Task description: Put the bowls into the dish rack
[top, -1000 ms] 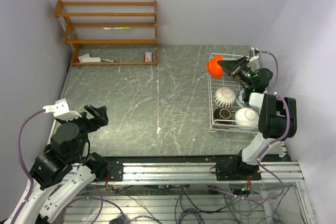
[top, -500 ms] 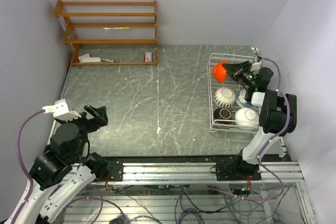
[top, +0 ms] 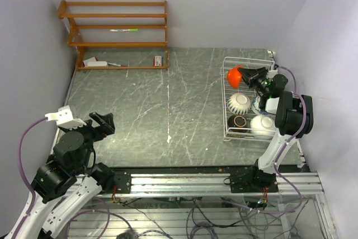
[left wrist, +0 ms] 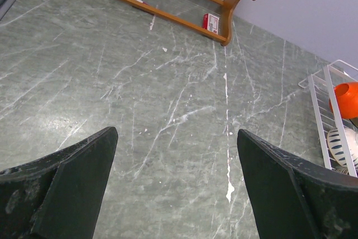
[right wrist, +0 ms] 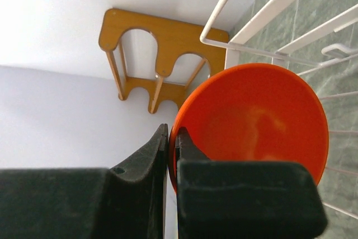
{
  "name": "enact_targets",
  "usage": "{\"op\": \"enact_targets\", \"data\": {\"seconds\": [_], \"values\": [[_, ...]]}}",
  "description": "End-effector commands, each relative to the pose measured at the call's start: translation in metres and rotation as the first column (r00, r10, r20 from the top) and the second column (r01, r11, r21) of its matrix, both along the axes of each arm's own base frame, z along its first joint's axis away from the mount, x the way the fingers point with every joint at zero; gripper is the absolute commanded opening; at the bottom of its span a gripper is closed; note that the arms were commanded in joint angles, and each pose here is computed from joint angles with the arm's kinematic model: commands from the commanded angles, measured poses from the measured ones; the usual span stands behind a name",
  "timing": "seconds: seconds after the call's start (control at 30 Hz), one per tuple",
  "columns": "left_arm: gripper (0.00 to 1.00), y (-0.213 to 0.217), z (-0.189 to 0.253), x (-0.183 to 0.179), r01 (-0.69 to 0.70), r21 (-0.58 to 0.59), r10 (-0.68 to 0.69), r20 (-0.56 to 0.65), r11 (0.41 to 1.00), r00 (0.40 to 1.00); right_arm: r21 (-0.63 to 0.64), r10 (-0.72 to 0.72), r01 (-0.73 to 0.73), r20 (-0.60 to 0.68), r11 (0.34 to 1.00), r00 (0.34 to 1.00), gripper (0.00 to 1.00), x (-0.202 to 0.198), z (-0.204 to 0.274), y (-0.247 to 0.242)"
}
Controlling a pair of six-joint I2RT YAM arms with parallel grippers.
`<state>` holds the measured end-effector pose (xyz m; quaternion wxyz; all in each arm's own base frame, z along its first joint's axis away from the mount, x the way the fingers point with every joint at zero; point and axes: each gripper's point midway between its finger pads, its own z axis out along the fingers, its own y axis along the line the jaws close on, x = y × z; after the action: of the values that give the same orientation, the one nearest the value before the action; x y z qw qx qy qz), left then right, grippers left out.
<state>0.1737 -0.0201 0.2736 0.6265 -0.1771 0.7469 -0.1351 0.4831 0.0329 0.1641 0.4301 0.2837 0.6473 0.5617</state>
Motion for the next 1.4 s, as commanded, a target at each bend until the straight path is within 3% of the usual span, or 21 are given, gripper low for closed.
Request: {"op": "enact_targets", "data": {"seconds": [0.0, 0.37, 0.53, 0.9, 1.03, 1.37], "values": [[0.99, 0.002, 0.009, 0.001, -0.011, -0.016, 0.011, 0.022, 1.0, 1.0, 0.069, -0.054, 0.047, 0.1, 0.996, 0.994, 0.0, 0.01, 0.024, -0.007], [0.99, 0.002, 0.009, 0.0, -0.012, -0.018, 0.013, 0.024, 1.0, 1.0, 0.087, -0.086, 0.077, 0.109, 0.993, 0.99, 0.01, 0.032, 0.03, 0.012], [0.99, 0.002, 0.01, 0.0, -0.008, -0.019, 0.009, 0.027, 1.0, 1.0, 0.083, -0.114, 0.114, -0.01, 0.99, 0.993, 0.07, 0.035, -0.011, 0.008], [0.99, 0.002, 0.011, -0.001, -0.006, -0.025, 0.007, 0.035, 1.0, 0.999, 0.017, -0.145, 0.151, -0.189, 0.988, 0.971, 0.08, 0.019, -0.061, 0.003], [0.99, 0.002, 0.011, -0.002, -0.004, -0.026, 0.005, 0.037, 1.0, 0.999, -0.012, -0.152, 0.153, -0.221, 0.988, 0.963, 0.16, 0.012, -0.062, 0.001], [0.99, 0.001, 0.012, -0.002, 0.0, -0.028, 0.001, 0.039, 1.0, 0.999, -0.07, -0.213, 0.202, -0.278, 0.977, 0.937, 0.25, -0.007, -0.071, -0.014]]}}
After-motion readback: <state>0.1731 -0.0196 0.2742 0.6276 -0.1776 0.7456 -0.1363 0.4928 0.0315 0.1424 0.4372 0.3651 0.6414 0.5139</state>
